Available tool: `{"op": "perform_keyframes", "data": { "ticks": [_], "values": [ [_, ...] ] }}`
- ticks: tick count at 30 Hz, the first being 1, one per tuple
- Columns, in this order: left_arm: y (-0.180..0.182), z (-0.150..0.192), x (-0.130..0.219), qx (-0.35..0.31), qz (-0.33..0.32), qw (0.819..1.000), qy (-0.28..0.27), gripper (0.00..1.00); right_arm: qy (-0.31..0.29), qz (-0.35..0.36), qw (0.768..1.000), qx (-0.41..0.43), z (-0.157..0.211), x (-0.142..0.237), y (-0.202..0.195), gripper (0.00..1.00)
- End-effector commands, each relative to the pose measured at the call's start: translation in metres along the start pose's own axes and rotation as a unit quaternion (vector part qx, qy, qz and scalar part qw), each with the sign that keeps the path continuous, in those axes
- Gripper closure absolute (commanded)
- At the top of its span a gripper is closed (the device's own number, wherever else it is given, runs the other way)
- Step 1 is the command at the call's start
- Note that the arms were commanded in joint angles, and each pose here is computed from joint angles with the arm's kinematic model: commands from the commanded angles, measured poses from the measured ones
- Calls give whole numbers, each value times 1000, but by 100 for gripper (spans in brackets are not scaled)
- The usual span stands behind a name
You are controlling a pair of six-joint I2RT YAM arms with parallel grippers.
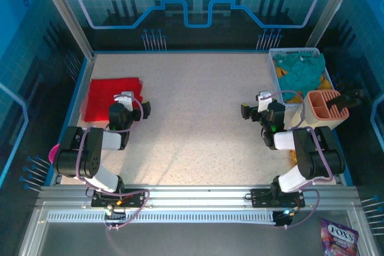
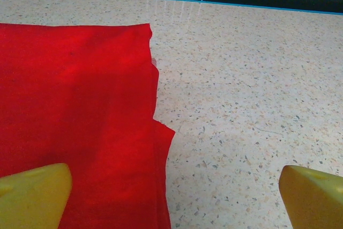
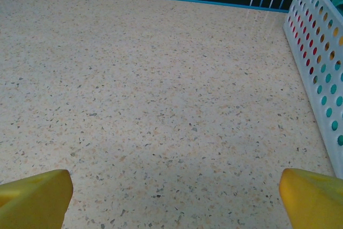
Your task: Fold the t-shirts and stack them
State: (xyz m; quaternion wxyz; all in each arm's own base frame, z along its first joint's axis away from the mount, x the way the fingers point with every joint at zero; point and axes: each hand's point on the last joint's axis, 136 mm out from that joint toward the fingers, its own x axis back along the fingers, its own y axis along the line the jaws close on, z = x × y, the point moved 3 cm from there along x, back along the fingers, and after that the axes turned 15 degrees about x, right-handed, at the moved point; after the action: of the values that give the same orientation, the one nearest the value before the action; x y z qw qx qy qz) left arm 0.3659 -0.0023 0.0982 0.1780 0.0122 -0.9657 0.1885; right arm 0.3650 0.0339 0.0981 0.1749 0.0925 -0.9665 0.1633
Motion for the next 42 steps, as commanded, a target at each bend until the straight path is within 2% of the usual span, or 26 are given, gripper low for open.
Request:
{"op": "perform_keyframes", "data": {
  "ticks": [1, 7, 10, 12, 16, 19, 22, 24, 27, 30, 33, 36, 42],
  "values": [
    [-8, -4, -2, -12, 19, 1000, -2, 1, -16, 9, 1000, 2, -9, -2, -9, 0],
    [-8, -4, -2, -13, 19, 1000, -2, 1, -14, 11, 1000, 6, -9, -2, -8, 0],
    [-10, -6, 0, -14, 26, 1000, -4, 1, -4, 57, 998, 6, -17, 1, -17, 0],
    [-5, -14, 1, 2, 12, 1000, 0, 1, 6, 60, 998, 16, -31, 7, -19, 0],
    [-5, -36, 0, 40, -15, 997, 62, 1, 12, 74, 997, 21, -70, 25, -26, 0],
    [-10, -62, 13, 75, -30, 996, 35, 1, 4, 89, 996, -21, -104, 44, -37, 0],
    [-19, -89, 32, 104, -29, 994, 8, 1, 50, 114, 990, -73, -128, 56, -54, 0],
    [-30, -110, 47, 109, -31, 993, 5, 1, 107, 129, 982, -88, -142, 60, -66, 0],
    [-43, -131, 63, 132, -34, 990, 30, 1, 178, 94, 976, -85, -159, 52, -66, 0],
    [-66, -145, 72, 144, -3, 986, 79, 1, 234, 81, 964, -100, -169, 37, -69, 0],
    [-86, -146, 81, 146, 35, 981, 122, 1, 274, 101, 948, -129, -173, 20, -80, 0],
    [-97, -137, 88, 137, 55, 979, 143, 1, 302, 113, 932, -163, -180, 0, -89, 0],
    [-105, -115, 92, 109, 73, 979, 155, 1, 329, 218, 904, -165, -176, -33, -118, 6]
  ]
}}
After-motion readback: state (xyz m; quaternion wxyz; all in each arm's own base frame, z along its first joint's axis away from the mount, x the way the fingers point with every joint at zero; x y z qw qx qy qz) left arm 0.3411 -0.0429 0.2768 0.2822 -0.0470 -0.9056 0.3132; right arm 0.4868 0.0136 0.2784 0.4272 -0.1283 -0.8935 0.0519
